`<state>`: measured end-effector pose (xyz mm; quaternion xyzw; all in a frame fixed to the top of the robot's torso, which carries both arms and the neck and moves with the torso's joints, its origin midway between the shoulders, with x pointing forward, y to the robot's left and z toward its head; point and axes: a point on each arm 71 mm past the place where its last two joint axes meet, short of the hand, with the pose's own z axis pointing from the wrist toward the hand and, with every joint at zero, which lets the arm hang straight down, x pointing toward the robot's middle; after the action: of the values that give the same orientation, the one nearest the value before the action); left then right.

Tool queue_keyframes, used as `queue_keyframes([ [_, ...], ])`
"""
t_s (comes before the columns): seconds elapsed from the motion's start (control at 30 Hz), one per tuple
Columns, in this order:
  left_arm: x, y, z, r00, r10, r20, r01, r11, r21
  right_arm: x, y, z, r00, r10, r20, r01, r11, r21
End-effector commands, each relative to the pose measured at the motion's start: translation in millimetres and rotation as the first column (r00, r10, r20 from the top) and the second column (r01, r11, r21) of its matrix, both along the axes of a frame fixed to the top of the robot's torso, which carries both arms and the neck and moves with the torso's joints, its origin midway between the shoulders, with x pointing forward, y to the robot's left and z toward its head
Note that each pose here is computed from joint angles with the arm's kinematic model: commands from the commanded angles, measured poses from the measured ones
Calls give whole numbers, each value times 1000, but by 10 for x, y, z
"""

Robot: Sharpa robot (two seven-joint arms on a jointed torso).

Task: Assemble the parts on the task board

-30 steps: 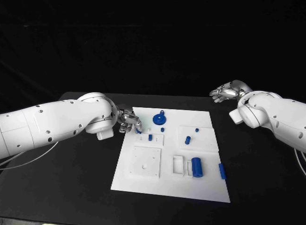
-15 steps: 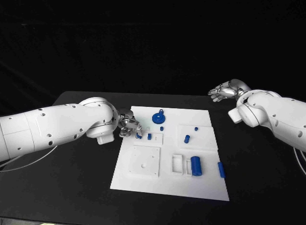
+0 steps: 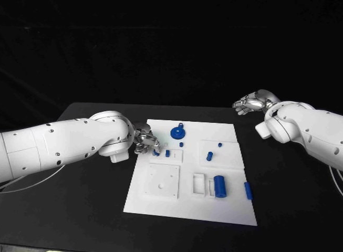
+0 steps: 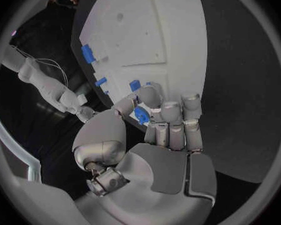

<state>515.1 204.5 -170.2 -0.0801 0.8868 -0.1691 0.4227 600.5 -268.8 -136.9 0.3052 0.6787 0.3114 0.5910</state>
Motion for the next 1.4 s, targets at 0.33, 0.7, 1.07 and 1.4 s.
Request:
queue_keyframes([
  [0.33,-3,-36,1,998,-41,54,37,997,62,-5,10,0,1000,21,-2,-21,1000,-8],
  [0.7,-34,-37,-81,998,-58,18,56,993,101,-8,2,0,1000,21,-2,-21,1000,-8],
  [1.07,-70,-78,-112,997,-80,-1,80,990,119,-8,-9,1,1000,18,-1,-18,1000,-8],
  [1.4,-81,-74,-130,995,-91,-29,94,986,137,-9,-17,0,1000,17,-3,-17,1000,-9],
])
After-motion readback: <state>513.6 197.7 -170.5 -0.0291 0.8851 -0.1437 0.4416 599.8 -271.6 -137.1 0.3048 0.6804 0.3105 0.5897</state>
